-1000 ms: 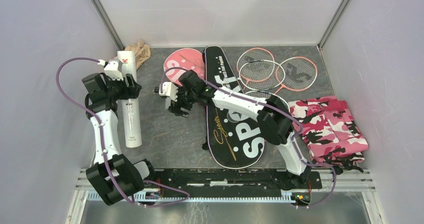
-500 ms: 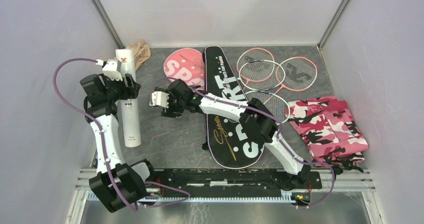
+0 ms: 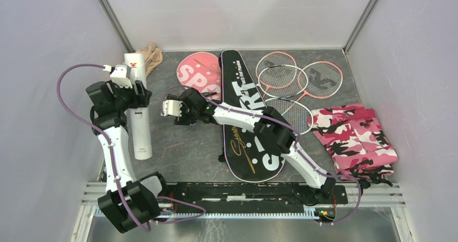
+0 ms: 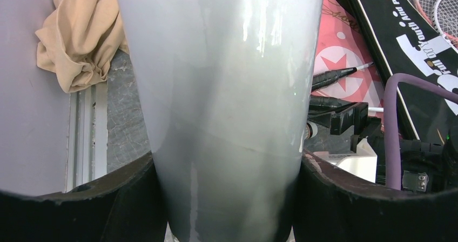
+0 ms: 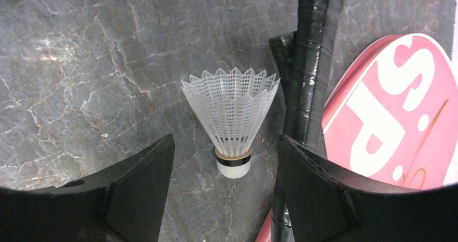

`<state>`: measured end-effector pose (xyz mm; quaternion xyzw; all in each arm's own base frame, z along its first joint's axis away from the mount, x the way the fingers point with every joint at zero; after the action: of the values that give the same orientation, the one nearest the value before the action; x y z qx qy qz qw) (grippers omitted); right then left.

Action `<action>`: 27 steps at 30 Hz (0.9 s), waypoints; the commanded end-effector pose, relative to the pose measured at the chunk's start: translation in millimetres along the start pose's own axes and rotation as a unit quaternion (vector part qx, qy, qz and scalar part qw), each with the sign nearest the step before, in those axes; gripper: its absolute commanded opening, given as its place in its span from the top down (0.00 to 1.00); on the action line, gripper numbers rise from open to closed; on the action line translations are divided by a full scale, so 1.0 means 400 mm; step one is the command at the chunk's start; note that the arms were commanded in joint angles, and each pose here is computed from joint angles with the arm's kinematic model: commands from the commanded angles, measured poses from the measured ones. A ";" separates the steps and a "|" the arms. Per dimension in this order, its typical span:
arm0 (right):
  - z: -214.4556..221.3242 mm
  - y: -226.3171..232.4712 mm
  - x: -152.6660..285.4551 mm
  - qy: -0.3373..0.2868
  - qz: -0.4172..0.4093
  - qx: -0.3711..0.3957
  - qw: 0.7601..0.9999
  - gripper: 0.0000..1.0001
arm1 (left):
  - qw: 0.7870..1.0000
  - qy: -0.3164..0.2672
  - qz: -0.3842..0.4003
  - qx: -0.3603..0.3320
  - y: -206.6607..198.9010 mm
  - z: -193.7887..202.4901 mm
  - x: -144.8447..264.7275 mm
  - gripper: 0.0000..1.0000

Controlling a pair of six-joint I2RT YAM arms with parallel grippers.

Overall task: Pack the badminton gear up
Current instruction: Pick up the shuttlecock at the center of the board.

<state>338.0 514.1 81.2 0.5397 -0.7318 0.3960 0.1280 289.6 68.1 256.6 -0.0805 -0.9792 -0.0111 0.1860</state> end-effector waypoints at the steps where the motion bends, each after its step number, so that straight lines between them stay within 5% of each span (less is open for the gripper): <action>1: -0.060 -0.051 -0.006 -0.038 0.040 0.014 0.998 0.25 | 0.999 -0.027 -0.007 -0.030 0.001 -0.027 0.018 0.98; 27: -0.020 -0.041 -0.082 -0.045 0.061 0.029 0.997 0.34 | 0.998 -0.037 0.016 -0.039 -0.020 -0.030 0.025 0.98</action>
<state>354.3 529.2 65.0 0.5235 -0.7442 0.4059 0.0857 283.4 62.0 253.5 -0.0942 -0.9783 -0.0127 0.1842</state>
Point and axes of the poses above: each gripper's point midway between its finger pads, its own x axis back along the fingers, its own y axis along the line the jaws close on, z = x × y, the point moved 4 cm from there along x, back along the fingers, and after that the axes turned 3 degrees about -x, right-handed, at the moved point
